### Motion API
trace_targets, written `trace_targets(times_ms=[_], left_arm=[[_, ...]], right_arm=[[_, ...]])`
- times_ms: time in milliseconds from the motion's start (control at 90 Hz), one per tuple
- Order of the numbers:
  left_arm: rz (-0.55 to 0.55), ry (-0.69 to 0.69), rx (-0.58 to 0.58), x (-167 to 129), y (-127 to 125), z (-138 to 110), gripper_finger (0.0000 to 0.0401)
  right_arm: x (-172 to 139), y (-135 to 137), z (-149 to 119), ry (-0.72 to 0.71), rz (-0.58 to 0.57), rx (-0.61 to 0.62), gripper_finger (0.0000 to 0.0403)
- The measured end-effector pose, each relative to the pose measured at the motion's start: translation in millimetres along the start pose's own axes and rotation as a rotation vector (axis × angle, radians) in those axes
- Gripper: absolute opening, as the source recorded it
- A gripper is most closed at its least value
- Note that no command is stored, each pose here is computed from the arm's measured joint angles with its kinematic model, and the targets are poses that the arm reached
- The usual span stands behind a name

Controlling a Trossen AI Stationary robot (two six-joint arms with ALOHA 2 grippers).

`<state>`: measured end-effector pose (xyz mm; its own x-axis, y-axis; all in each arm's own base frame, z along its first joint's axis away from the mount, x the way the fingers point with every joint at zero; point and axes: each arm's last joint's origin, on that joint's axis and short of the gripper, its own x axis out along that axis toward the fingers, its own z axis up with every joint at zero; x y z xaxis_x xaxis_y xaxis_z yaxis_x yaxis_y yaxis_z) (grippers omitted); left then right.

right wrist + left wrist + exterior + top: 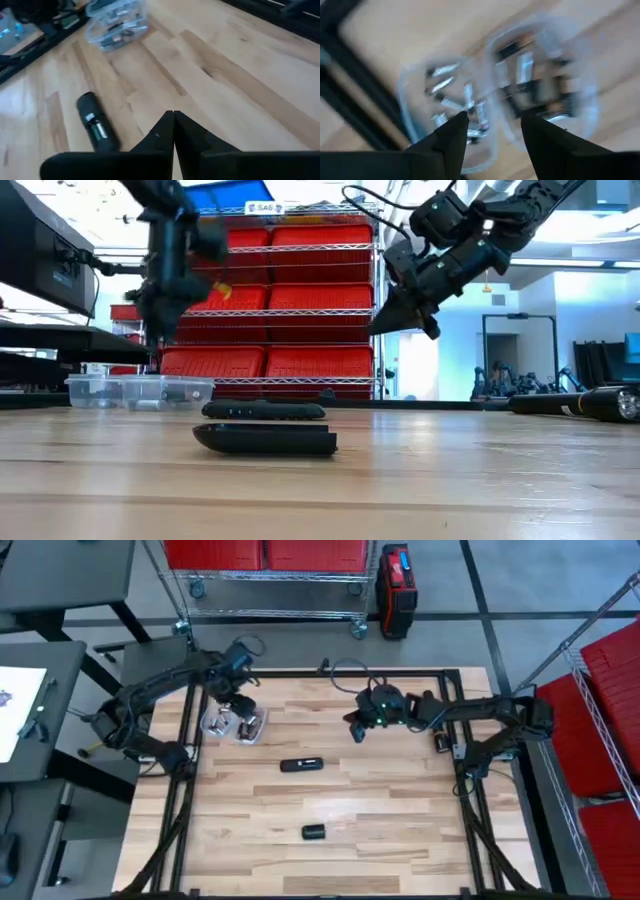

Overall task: Insert battery
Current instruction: Insert the silver battery into the remote's battery compartment

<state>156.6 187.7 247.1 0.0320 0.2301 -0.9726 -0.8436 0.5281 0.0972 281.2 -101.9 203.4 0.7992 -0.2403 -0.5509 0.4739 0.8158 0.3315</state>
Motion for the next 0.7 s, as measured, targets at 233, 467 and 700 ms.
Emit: trace_targets(times_ms=[233, 467, 700], left_arm=[[0.026, 0.019, -0.256, 31, 29, -10, 0.015], [0.006, 0.01, -0.386, 48, 32, -17, 0.0127], [0.002, -0.007, -0.43, 57, 31, -20, 0.0122]], right_arm=[[0, -5, 0, 0.017, -0.019, 0.011, 0.0], [0, -5, 0, 0.016, -0.019, 0.01, 0.0], [0, -5, -1, 0.018, -0.02, 0.01, 0.0]])
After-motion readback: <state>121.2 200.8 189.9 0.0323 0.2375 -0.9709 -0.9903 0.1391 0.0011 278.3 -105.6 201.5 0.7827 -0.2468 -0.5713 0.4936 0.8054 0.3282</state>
